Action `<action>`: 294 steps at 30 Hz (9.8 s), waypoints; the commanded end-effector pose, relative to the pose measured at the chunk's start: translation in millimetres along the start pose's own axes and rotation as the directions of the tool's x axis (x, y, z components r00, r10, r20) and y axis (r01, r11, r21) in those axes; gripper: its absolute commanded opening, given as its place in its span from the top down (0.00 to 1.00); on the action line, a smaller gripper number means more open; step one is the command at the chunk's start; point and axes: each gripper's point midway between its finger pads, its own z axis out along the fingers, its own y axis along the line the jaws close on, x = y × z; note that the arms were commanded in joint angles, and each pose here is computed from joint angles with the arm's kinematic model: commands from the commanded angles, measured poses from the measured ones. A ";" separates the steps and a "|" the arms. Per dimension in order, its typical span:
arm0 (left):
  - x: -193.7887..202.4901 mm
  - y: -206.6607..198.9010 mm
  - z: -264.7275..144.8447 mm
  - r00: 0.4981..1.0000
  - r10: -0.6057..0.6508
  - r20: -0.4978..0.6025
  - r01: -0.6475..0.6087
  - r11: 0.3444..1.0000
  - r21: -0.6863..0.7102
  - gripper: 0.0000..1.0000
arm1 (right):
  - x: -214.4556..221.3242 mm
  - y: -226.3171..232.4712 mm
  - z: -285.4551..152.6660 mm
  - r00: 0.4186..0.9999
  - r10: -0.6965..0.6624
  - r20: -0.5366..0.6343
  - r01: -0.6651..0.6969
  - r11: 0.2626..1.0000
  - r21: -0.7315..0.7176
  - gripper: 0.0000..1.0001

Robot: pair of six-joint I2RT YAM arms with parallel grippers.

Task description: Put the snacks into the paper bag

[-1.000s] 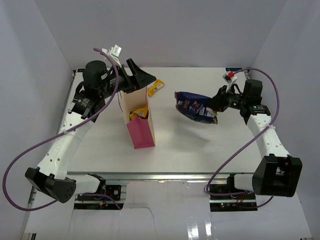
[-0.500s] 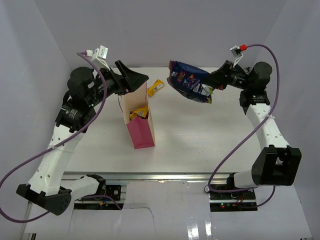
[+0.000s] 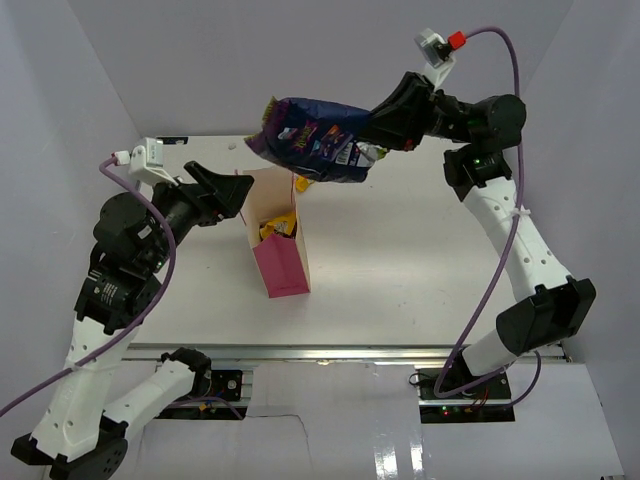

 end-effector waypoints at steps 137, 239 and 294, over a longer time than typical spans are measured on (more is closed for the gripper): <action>-60.0 -19.6 53.2 0.976 0.097 -0.193 -0.048 0.968 0.245 1.00 | 84.3 -118.3 -144.4 0.748 -0.561 -0.354 0.649 0.509 0.565 0.10; 4.4 93.8 -27.7 0.987 0.125 0.098 -0.103 0.974 -0.200 0.11 | 260.6 -346.5 -107.0 0.936 0.132 -0.326 0.126 0.739 0.662 0.92; 38.0 98.0 -78.8 0.990 0.077 0.117 -0.049 0.973 -0.228 0.09 | 100.8 -150.2 -212.2 0.894 -0.070 -0.443 0.448 0.076 0.891 0.10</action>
